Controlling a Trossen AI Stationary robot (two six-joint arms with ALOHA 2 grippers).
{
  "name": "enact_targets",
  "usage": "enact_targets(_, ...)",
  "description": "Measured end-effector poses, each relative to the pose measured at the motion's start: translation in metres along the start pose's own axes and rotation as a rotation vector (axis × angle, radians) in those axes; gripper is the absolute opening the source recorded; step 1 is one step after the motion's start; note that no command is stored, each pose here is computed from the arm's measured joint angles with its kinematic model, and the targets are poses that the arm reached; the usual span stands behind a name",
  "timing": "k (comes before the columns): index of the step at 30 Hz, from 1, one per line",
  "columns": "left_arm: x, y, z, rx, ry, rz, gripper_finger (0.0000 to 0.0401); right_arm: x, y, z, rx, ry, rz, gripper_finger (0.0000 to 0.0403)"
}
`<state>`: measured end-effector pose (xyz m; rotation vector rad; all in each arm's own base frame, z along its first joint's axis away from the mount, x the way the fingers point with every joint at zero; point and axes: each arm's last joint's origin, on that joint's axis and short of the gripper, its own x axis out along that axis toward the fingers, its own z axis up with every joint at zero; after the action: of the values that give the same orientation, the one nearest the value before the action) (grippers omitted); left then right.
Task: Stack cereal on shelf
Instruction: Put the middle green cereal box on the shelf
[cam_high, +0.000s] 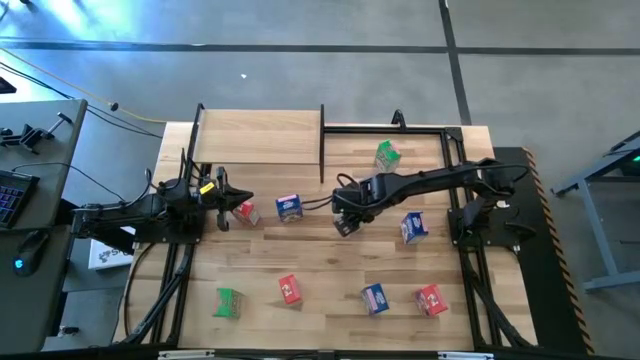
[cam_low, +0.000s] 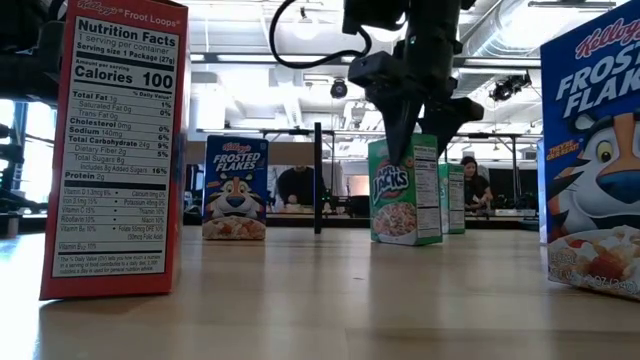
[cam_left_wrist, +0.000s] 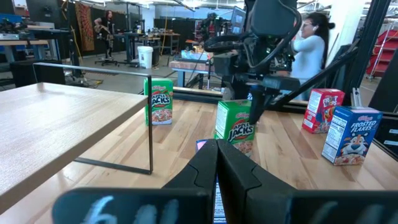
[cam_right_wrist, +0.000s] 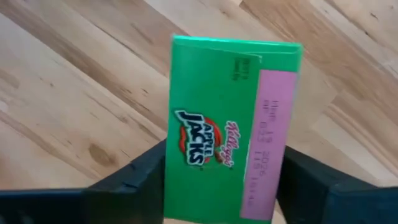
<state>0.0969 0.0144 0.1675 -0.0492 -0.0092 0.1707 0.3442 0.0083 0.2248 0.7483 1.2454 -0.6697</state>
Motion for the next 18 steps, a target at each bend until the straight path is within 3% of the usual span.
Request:
enact_targets(6,0.0,0.0,0.0,0.0,0.0,0.0,0.0003,0.0,-0.003,0.005,0.021,-0.005,0.006,0.015)
enact_targets(10,0.0,0.0,0.0,0.0,0.0,0.0,0.0003,-0.005,0.002,0.008,-0.007,0.0,0.058,0.0143)
enact_targets(14,0.0,0.0,0.0,0.0,0.0,0.0,0.0003,-0.03,0.015,0.019,-0.116,-0.028,0.157,0.0148)
enact_targets(18,0.0,0.0,0.0,0.0,0.0,0.0,0.0003,-0.078,0.023,0.04,-0.282,-0.106,0.279,0.0148)
